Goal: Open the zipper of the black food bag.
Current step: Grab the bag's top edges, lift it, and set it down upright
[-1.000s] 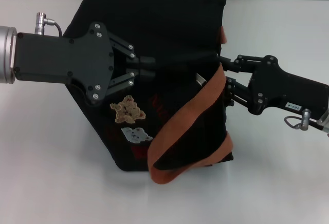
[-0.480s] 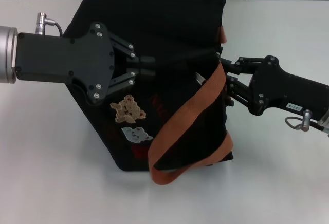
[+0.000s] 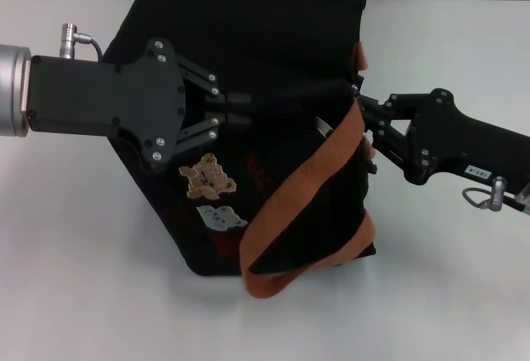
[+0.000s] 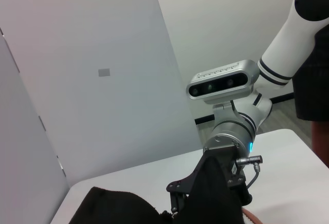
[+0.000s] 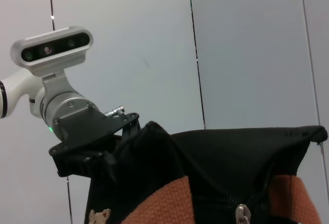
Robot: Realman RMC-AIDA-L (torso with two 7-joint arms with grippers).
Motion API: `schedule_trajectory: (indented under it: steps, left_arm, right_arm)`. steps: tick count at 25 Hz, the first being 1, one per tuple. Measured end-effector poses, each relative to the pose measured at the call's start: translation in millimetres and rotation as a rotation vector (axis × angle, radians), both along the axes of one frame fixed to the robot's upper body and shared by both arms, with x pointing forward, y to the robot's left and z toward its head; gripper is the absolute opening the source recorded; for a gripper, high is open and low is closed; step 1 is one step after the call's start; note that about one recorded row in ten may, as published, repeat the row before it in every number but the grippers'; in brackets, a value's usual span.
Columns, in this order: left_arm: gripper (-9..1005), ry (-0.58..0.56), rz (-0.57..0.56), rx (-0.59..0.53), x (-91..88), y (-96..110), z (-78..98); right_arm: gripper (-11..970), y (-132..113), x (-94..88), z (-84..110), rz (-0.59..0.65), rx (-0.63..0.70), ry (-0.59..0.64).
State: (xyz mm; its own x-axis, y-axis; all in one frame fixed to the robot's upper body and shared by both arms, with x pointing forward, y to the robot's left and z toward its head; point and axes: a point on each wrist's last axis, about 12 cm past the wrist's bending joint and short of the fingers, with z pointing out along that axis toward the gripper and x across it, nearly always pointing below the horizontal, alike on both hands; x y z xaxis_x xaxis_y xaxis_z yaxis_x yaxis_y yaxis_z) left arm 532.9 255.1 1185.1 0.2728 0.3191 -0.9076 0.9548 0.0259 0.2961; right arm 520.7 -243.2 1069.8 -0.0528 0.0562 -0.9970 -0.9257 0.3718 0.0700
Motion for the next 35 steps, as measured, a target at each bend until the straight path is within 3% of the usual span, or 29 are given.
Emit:
schedule_trajectory:
  steps: [21,35]
  left_arm:
    - [94,-0.001,0.004,-0.002,0.5,0.5,-0.2]
    - [99,-0.005,0.018,-0.023,-0.3,3.3,0.8]
  right_arm:
    - [-1,-4.7,-6.0,1.9,0.026,0.015,0.003]
    - [4,-8.6,-3.3,2.9,0.014,0.002,0.022]
